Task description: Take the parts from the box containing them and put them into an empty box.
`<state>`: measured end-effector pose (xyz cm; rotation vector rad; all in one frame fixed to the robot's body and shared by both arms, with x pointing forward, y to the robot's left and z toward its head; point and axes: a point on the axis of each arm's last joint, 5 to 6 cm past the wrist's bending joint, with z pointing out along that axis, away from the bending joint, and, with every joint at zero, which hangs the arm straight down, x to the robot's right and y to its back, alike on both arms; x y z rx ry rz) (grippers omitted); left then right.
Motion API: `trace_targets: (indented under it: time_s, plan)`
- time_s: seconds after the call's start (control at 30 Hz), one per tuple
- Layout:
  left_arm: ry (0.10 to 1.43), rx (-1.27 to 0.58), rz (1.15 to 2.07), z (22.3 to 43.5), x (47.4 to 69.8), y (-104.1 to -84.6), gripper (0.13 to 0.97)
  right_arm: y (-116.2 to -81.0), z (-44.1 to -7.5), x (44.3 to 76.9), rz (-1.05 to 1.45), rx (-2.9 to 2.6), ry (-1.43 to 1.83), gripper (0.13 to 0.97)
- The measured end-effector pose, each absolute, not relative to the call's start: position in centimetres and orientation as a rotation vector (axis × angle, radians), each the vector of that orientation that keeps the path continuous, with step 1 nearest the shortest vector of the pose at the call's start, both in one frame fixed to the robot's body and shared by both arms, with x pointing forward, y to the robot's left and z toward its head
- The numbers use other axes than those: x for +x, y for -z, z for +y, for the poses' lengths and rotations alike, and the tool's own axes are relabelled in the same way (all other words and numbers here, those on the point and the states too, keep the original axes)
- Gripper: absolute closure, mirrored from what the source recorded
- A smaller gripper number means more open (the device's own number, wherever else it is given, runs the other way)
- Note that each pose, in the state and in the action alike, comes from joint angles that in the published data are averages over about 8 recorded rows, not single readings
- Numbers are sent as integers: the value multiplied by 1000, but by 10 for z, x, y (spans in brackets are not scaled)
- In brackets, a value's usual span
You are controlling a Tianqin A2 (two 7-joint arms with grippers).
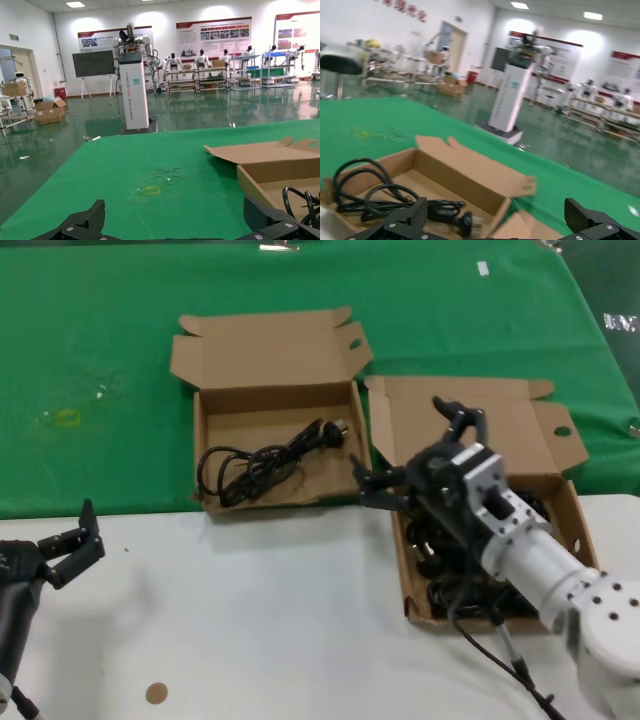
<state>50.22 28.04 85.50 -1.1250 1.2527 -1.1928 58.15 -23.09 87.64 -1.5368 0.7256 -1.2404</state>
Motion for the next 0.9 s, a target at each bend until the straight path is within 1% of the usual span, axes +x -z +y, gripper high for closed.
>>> trace_targets:
  time_s: [0.17, 0.53, 0.9]
  plan:
    - [1193, -1125, 1253, 280, 502, -855, 132, -869, -244, 563, 840, -1465, 1239, 130]
    - [1193, -1125, 1253, 280, 502, -855, 132, -858, -270, 524, 1056, -1319, 1241, 130]
    - [1193, -1125, 1253, 280, 502, -855, 132, -857, -274, 518, 1083, -1299, 1242, 130]
